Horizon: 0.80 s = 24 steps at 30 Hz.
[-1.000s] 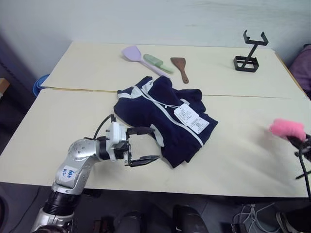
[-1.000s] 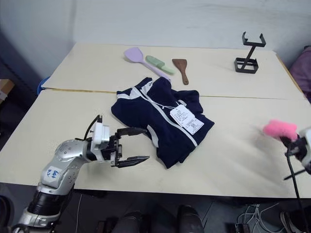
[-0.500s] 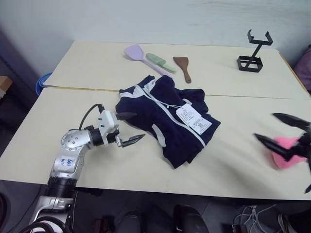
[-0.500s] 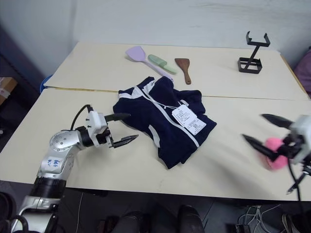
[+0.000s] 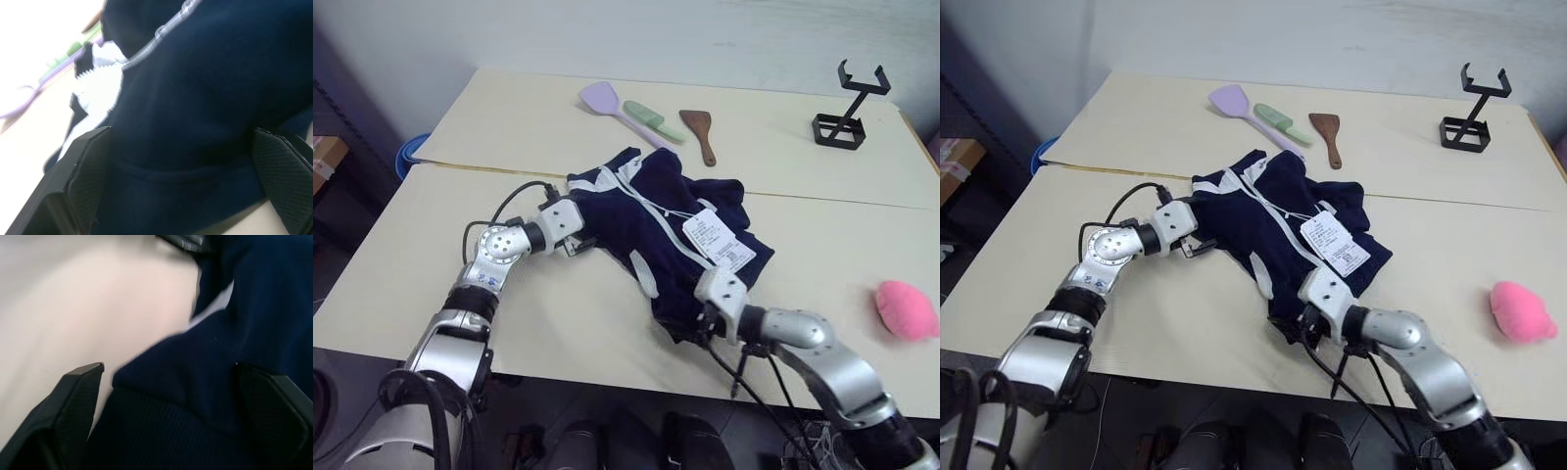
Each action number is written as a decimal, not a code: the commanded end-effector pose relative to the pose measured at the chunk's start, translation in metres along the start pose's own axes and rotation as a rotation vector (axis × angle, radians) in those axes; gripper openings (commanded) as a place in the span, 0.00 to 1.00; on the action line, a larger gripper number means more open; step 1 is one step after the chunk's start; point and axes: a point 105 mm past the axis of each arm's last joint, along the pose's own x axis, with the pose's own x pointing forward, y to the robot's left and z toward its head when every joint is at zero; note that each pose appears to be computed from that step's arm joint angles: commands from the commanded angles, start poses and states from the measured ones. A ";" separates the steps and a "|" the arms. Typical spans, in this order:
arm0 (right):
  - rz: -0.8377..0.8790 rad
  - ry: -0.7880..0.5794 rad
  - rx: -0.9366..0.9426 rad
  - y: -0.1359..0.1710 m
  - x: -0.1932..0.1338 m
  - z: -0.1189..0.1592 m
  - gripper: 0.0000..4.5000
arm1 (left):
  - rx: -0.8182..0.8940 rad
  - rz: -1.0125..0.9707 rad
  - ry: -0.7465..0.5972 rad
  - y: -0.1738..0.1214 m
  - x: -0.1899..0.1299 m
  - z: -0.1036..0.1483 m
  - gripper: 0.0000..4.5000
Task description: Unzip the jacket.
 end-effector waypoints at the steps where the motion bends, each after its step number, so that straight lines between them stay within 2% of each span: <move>1: -0.071 0.008 -0.062 -0.007 -0.001 0.001 0.65 | -0.052 -0.061 0.051 -0.012 0.002 -0.013 0.91; 2: -0.073 0.014 -0.076 -0.007 -0.004 0.000 0.58 | -0.083 -0.114 0.062 -0.019 0.003 -0.016 0.87; 6: -0.097 0.047 -0.137 -0.011 -0.021 -0.004 0.25 | -0.128 -0.268 0.077 -0.041 -0.001 -0.022 0.58; 10: -0.138 0.077 -0.158 -0.023 -0.049 -0.006 0.00 | -0.180 -0.551 0.052 -0.074 -0.032 -0.028 0.30; 12: -0.135 0.060 -0.167 -0.025 -0.061 -0.001 0.00 | -0.232 -0.628 -0.006 -0.082 -0.048 -0.021 0.16; 14: -0.035 0.022 -0.135 -0.013 -0.079 0.002 0.00 | -0.320 -0.718 -0.068 -0.093 -0.075 -0.005 0.02; 16: 0.076 0.012 -0.085 0.001 -0.100 0.000 0.00 | -0.393 -0.824 -0.115 -0.111 -0.106 0.016 0.01; 18: 0.128 0.062 -0.035 0.005 -0.120 -0.010 0.00 | -0.443 -0.903 -0.133 -0.129 -0.131 0.035 0.01; 21: 0.173 0.146 0.030 0.009 -0.143 -0.024 0.00 | -0.516 -0.949 -0.114 -0.145 -0.151 0.050 0.01; 24: 0.220 0.198 0.052 0.012 -0.157 -0.032 0.00 | -0.535 -0.919 -0.121 -0.154 -0.154 0.057 0.01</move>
